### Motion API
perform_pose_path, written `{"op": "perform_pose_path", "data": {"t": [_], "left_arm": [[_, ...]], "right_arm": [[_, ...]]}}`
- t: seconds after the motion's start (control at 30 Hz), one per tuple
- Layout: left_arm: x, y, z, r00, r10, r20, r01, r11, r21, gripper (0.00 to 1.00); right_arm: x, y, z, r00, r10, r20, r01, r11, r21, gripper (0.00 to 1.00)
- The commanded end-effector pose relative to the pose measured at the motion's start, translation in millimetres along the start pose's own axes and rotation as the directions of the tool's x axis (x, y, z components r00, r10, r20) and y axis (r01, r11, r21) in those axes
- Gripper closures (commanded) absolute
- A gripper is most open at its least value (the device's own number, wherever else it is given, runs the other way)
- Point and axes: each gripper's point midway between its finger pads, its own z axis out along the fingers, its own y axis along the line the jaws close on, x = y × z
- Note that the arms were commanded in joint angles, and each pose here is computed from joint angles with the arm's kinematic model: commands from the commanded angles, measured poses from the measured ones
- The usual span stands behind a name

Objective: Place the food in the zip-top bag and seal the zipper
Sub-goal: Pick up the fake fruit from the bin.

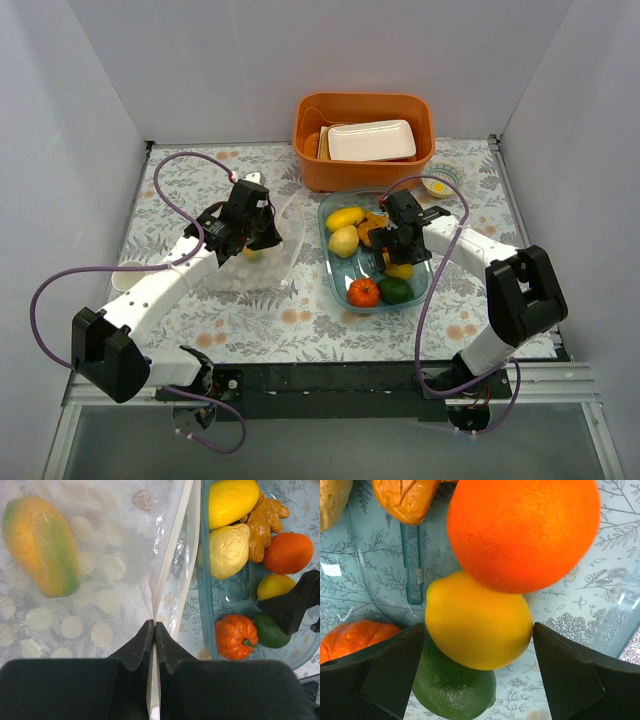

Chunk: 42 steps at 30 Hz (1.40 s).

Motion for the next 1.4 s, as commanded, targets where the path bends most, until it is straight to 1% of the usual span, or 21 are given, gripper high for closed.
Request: {"op": "perform_pose_path", "data": {"t": [0.0, 0.07, 0.1, 0.17, 0.2, 0.27, 0.3, 0.43, 0.6, 0.67, 0.77, 0.83, 0.87, 0.93, 0.97, 1.0, 1.07, 1.17, 1.27, 1.3, 1.37], "left_arm": [[-4, -1, -4, 1.0, -0.001, 0.015, 0.001, 1.0, 0.01, 0.99], [-5, 0, -4, 1.0, 0.002, 0.017, -0.002, 1.0, 0.002, 0.99], [-4, 1, -4, 1.0, 0.002, 0.018, -0.002, 1.0, 0.001, 0.99], [-5, 1, -4, 1.0, 0.001, 0.02, -0.001, 1.0, -0.002, 0.99], [-4, 1, -4, 1.0, -0.002, 0.019, 0.002, 1.0, -0.002, 0.99], [-4, 1, -4, 1.0, -0.004, 0.02, 0.004, 1.0, 0.001, 0.99], [-4, 1, -4, 1.0, -0.005, 0.018, 0.005, 1.0, 0.001, 0.99], [-5, 0, -4, 1.0, -0.004, 0.02, 0.004, 1.0, 0.002, 0.99], [-5, 0, -4, 1.0, 0.002, 0.019, -0.002, 1.0, 0.003, 0.99], [-6, 0, -4, 1.0, 0.002, 0.02, -0.002, 1.0, 0.004, 0.99], [-7, -2, -6, 1.0, -0.002, 0.021, 0.002, 1.0, 0.013, 0.99], [-7, -4, -6, 1.0, -0.001, 0.019, 0.001, 1.0, 0.018, 0.98], [-7, -5, -6, 1.0, -0.004, 0.018, 0.003, 1.0, 0.024, 0.98], [-6, -7, -6, 1.0, -0.007, 0.013, 0.006, 0.999, 0.031, 0.98], [-7, -8, -7, 1.0, -0.009, 0.011, 0.008, 0.999, 0.038, 0.99], [-7, -10, -7, 1.0, -0.01, 0.01, 0.01, 0.999, 0.043, 0.99], [-7, -11, -7, 1.0, -0.008, 0.004, 0.008, 0.999, 0.048, 0.99], [-10, -13, -9, 1.0, -0.007, 0.008, 0.007, 0.999, 0.053, 0.99], [-10, -14, -11, 1.0, -0.01, 0.011, 0.009, 0.998, 0.057, 0.99], [-10, -14, -12, 1.0, -0.013, 0.01, 0.012, 0.998, 0.057, 0.99], [-10, -14, -14, 1.0, -0.016, 0.014, 0.015, 0.998, 0.06, 0.99]], "right_arm": [[-15, 0, 4, 0.999, -0.022, 0.029, 0.022, 1.0, 0.003, 0.05], [-19, 2, 2, 0.998, -0.025, 0.052, 0.025, 1.0, -0.01, 0.07], [-19, 4, 2, 0.998, -0.031, 0.054, 0.032, 0.999, -0.019, 0.14], [-18, 3, 2, 0.999, -0.035, 0.042, 0.035, 0.999, -0.016, 0.17], [-17, 3, 3, 0.999, -0.036, 0.037, 0.037, 0.999, -0.015, 0.27], [-14, 3, 3, 0.999, -0.035, 0.038, 0.035, 0.999, -0.018, 0.36], [-16, 4, 2, 0.998, -0.028, 0.048, 0.029, 0.999, -0.023, 0.44], [-29, 13, -19, 0.992, -0.003, 0.123, 0.012, 0.997, -0.074, 0.53], [-57, 28, -60, 0.963, 0.061, 0.262, -0.017, 0.986, -0.166, 0.56], [-69, 40, -80, 0.944, 0.094, 0.315, -0.019, 0.972, -0.234, 0.56], [-87, 65, -104, 0.917, 0.154, 0.367, -0.01, 0.93, -0.366, 0.56], [-92, 85, -115, 0.909, 0.175, 0.378, 0.019, 0.89, -0.456, 0.56], [-103, 96, -122, 0.892, 0.214, 0.397, 0.017, 0.863, -0.505, 0.56], [-107, 115, -129, 0.891, 0.238, 0.386, 0.036, 0.811, -0.584, 0.56], [-117, 127, -137, 0.874, 0.27, 0.403, 0.05, 0.777, -0.628, 0.56], [-118, 136, -134, 0.884, 0.274, 0.379, 0.047, 0.754, -0.656, 0.56], [-127, 154, -143, 0.876, 0.279, 0.392, 0.082, 0.716, -0.693, 0.56], [-142, 180, -151, 0.871, 0.275, 0.408, 0.126, 0.677, -0.725, 0.57], [-151, 200, -148, 0.879, 0.267, 0.395, 0.14, 0.647, -0.749, 0.56], [-151, 205, -139, 0.889, 0.257, 0.379, 0.133, 0.648, -0.75, 0.56], [-155, 215, -138, 0.886, 0.254, 0.389, 0.152, 0.633, -0.759, 0.56]]}}
